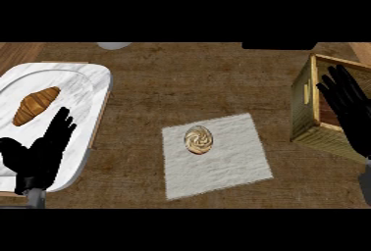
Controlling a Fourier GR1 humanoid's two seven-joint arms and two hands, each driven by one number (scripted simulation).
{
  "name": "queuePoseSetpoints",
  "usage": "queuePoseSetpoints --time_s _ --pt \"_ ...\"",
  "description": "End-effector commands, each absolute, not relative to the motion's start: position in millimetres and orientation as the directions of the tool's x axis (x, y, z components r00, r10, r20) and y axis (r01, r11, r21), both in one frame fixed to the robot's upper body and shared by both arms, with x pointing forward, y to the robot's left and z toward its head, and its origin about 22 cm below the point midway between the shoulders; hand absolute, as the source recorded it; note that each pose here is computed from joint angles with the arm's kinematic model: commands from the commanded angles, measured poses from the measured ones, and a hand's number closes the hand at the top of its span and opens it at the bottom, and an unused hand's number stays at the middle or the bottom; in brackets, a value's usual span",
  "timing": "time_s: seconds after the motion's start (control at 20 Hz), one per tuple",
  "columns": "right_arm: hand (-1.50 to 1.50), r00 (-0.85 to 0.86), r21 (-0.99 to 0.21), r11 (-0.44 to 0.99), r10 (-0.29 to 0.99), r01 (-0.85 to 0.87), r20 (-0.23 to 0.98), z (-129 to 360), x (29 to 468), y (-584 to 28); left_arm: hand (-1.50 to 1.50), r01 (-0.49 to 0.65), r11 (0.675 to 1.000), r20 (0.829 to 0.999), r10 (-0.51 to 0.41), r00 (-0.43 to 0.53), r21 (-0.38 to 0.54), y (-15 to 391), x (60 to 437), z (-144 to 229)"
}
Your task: Pick the cupcake from the placemat and place it in the basket
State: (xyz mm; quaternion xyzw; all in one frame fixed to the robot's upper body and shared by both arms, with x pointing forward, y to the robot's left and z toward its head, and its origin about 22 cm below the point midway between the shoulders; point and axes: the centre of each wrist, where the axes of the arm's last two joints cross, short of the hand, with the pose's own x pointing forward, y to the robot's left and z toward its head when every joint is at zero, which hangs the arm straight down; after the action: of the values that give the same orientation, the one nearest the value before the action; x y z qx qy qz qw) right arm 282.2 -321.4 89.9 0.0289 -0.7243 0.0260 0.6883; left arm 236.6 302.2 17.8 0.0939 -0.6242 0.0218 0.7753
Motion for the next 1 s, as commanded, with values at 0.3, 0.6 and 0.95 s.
queuePoseSetpoints --time_s 0.3,0.6,0.95 --pt "1.50 -0.415 -0.181 0.960 0.080 -0.213 0.907 130 322 -164 0.00 0.012 0.990 0.871 -0.130 0.474 0.142 287 220 -25" --pt "-1.50 -0.369 -0.218 0.974 0.179 -0.068 0.912 94 314 -58 0.00 0.016 0.990 0.866 -0.131 0.483 0.141 276 215 -37" --pt "-1.50 -0.137 -0.646 0.748 0.663 0.155 0.736 80 353 -88 0.00 -0.031 0.985 0.857 -0.134 0.497 0.171 292 212 -35"
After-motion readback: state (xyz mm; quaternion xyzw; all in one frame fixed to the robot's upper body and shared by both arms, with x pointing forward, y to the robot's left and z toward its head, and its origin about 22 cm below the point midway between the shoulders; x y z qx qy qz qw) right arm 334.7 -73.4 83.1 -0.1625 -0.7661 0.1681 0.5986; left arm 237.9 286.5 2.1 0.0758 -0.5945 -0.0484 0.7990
